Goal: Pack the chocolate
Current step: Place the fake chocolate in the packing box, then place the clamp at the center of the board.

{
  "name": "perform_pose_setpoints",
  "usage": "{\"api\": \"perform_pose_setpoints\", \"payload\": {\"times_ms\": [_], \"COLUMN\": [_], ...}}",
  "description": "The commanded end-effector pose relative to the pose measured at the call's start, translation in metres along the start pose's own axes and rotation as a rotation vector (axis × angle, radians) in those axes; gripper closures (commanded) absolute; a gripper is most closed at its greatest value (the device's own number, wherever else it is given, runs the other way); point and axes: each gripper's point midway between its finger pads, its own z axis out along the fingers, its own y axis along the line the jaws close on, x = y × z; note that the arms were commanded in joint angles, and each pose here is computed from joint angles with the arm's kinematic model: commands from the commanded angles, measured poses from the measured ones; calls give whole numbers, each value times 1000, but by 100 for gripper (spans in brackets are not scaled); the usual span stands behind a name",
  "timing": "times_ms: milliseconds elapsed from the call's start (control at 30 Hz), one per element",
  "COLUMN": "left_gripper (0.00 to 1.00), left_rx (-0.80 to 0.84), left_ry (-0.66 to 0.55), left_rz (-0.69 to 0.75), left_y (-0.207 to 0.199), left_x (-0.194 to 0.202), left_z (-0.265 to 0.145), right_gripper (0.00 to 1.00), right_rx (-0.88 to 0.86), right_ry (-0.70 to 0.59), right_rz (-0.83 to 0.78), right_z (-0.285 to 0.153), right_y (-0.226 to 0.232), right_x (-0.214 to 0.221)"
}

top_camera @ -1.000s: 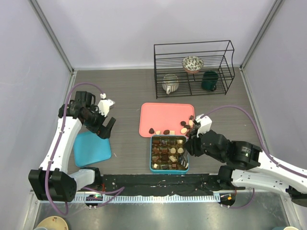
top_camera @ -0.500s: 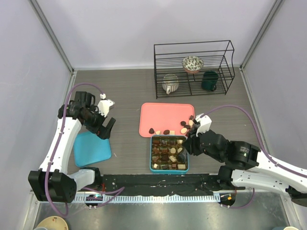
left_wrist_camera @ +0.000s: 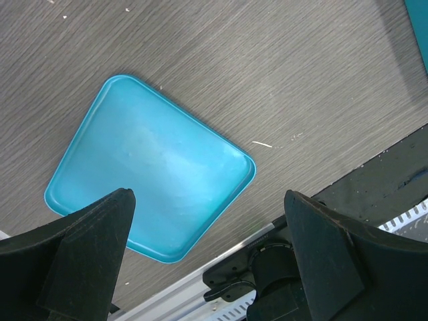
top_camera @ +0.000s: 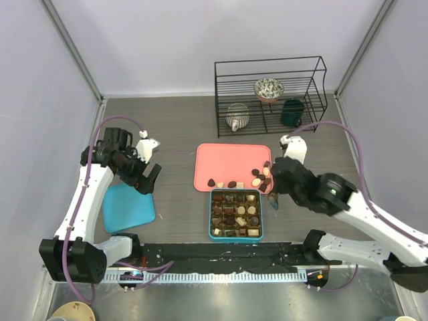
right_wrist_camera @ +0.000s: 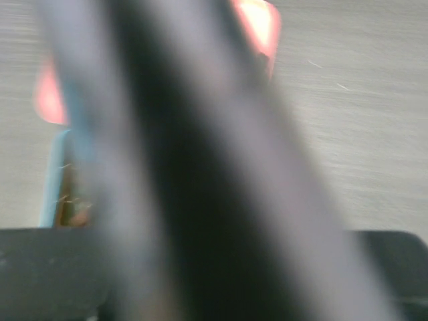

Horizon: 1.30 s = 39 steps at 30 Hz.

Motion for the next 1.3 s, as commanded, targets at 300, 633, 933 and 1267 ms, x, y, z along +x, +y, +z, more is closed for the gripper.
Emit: {"api": "perform_pose_setpoints", "payload": {"times_ms": [300,633,933,1267], "left_gripper": [0,0,2,1], "left_rx": [-73,-133,-237,-192], "left_ry": [-42,55,119,158], "left_rz": [28,41,41,48], "left_y": [6,20,40,27], "left_x": [2,26,48,34], "left_z": [-9,8,25,66], "right_gripper": [70,44,24,32], "right_rx": [377,564,761,723], "right_ry": [527,650,551,46], "right_rz": [-48,-202,-269,-100], "right_z": [130,189,193,134], "right_y": [-97,-128,-171,-133], "right_x": [55,88,65,-45]}}
